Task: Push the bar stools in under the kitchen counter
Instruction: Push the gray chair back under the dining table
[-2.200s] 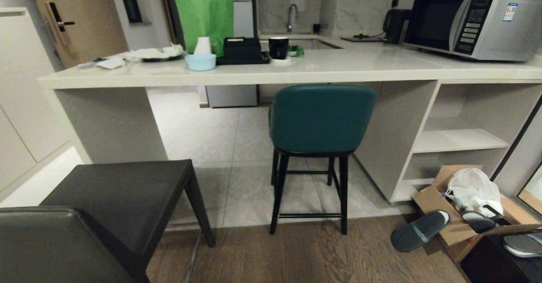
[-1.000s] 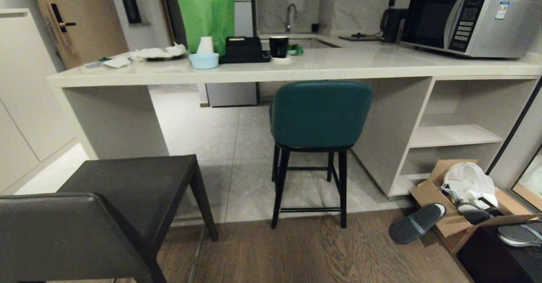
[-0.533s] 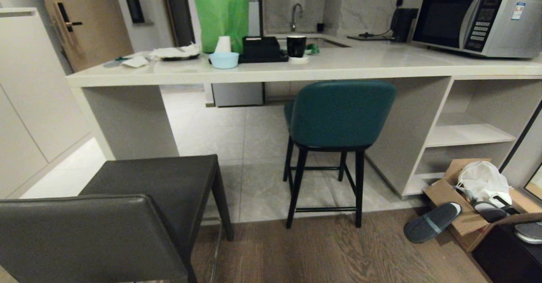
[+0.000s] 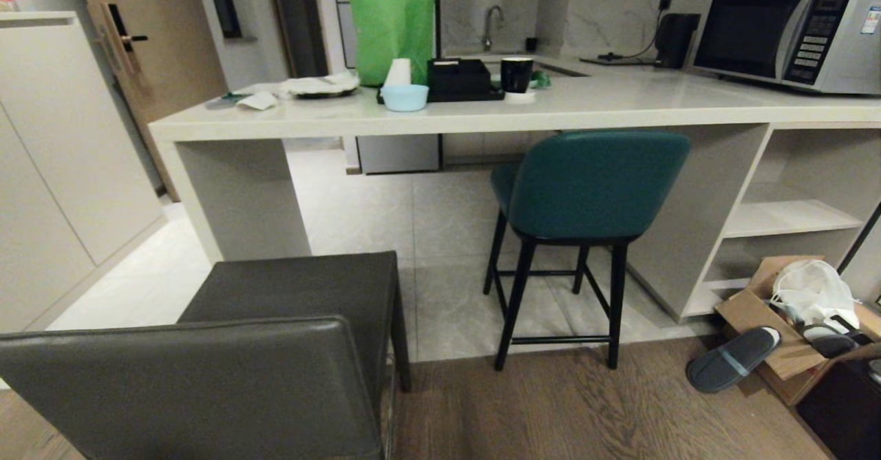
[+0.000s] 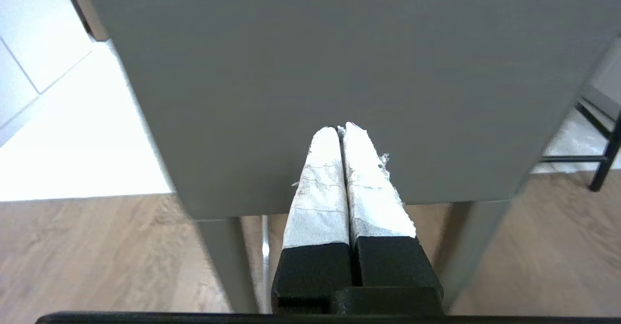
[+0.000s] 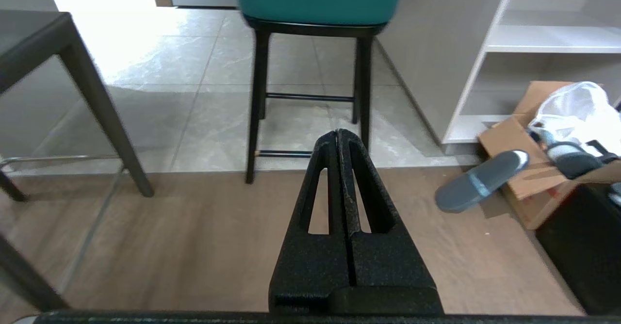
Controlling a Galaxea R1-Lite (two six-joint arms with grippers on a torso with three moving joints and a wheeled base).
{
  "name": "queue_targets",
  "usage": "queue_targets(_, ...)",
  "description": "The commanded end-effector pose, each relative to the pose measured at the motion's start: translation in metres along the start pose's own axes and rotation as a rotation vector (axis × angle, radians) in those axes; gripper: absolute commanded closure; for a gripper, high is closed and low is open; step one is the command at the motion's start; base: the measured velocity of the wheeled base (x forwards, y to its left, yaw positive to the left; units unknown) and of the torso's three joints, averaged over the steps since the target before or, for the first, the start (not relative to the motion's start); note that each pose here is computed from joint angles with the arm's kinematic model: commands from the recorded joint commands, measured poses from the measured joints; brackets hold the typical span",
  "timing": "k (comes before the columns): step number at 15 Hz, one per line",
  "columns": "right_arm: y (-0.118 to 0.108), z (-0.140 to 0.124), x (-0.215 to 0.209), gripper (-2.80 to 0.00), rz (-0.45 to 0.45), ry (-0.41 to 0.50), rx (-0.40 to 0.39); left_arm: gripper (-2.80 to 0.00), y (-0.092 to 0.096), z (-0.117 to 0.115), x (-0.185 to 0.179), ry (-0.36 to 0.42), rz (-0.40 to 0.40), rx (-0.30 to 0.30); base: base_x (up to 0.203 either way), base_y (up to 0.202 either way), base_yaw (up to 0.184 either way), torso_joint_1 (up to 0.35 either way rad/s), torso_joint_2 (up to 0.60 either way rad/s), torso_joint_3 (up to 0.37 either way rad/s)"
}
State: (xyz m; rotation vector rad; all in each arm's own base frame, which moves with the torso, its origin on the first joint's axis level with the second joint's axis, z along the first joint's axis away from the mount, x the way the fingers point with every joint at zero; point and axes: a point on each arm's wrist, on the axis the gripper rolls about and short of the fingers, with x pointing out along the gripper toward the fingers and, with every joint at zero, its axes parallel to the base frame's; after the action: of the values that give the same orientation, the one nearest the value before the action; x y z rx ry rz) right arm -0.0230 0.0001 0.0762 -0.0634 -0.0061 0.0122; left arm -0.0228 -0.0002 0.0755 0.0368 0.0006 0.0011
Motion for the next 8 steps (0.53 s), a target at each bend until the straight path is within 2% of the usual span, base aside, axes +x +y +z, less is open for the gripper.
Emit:
queue_targets(1, 0.0, 0.0, 0.0001, 0.0, 0.0, 0.001, -0.001, 0.0, -0.0001, -0.0013, 0.0003, 0.004, 0.0, 0.0, 0.0, 0.19, -0.004, 0.002, 0.0, 0.002)
queue_targets(8, 0.0, 0.0, 0.0001, 0.0, 0.0, 0.001, -0.001, 0.0, -0.0001, -0.0013, 0.0002, 0.003, 0.0, 0.0, 0.0, 0.196, -0.002, 0.003, 0.0, 0.002)
